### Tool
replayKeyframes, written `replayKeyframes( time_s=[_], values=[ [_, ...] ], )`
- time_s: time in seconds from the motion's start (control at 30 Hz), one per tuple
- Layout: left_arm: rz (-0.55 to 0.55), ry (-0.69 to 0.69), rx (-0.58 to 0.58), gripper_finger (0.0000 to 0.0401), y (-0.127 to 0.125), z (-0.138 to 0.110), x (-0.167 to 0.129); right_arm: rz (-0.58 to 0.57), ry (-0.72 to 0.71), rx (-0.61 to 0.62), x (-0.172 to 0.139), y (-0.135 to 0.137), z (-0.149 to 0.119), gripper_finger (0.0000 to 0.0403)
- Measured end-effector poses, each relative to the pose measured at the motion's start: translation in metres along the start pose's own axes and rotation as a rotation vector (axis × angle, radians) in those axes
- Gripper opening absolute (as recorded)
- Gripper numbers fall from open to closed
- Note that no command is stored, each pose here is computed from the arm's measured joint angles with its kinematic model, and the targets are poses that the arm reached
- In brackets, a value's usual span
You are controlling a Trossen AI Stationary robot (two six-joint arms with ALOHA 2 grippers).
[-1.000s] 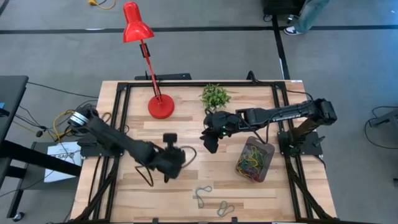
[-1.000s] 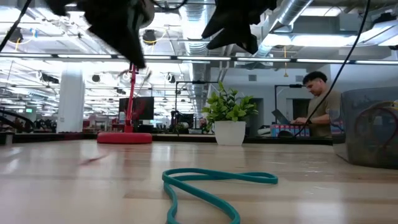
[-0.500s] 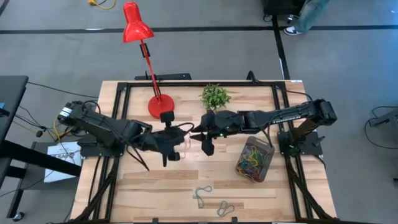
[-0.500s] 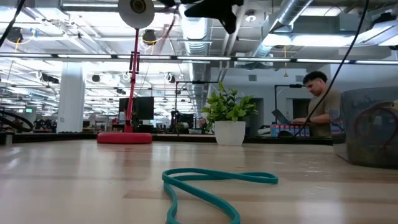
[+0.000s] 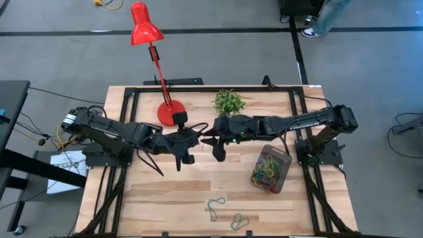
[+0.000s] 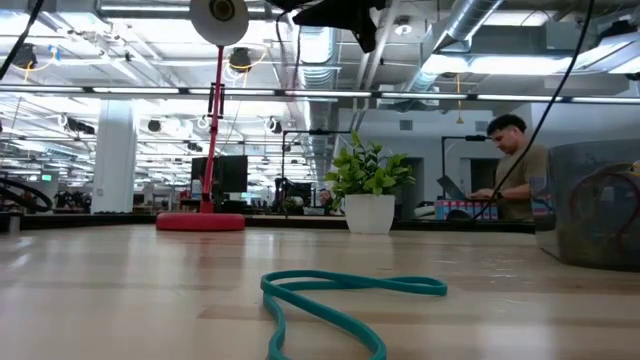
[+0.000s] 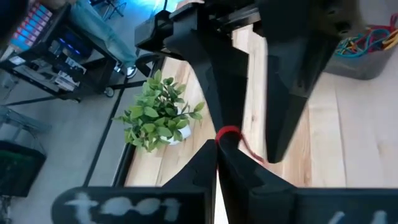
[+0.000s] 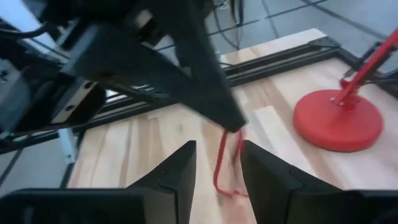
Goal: Pick and place items into bin
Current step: Put the red rubber band into the black bin
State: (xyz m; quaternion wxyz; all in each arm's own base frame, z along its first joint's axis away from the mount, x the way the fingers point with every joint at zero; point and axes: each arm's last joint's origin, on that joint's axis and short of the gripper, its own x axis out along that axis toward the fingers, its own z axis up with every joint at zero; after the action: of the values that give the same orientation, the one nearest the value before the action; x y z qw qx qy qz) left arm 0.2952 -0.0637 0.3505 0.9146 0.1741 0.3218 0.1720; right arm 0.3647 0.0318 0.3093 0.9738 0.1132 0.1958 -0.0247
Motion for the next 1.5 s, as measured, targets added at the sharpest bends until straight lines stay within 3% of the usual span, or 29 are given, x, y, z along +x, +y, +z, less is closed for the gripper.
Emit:
replayKeyframes(
  time_s=[0.2,0.5,0.8,1.07,1.33,1.5],
  values=[
    [0.007,-0.003,0.026,0.0000,0.000,0.000,0.000,-0.034,-0.007,0.000,0.000,-0.007,0.002,0.0102],
    [0.020,-0.001,0.026,0.0000,0.001,0.000,0.000,-0.063,0.023,0.004,0.001,-0.015,0.000,0.0007],
    [0.050,0.005,-0.011,0.0008,0.004,0.000,0.002,-0.066,0.037,0.004,0.001,-0.015,-0.001,0.0004],
    [-0.001,0.021,-0.124,0.0055,0.011,-0.002,0.009,-0.068,0.049,0.040,0.001,-0.015,-0.003,0.0003],
    [0.013,0.027,-0.165,0.0080,0.015,-0.002,0.012,-0.246,0.327,0.243,-0.007,-0.025,-0.032,0.0002],
    [0.015,0.027,-0.168,0.0080,0.016,-0.002,0.012,-0.315,0.458,0.297,-0.014,-0.025,-0.045,0.0001]
  ],
)
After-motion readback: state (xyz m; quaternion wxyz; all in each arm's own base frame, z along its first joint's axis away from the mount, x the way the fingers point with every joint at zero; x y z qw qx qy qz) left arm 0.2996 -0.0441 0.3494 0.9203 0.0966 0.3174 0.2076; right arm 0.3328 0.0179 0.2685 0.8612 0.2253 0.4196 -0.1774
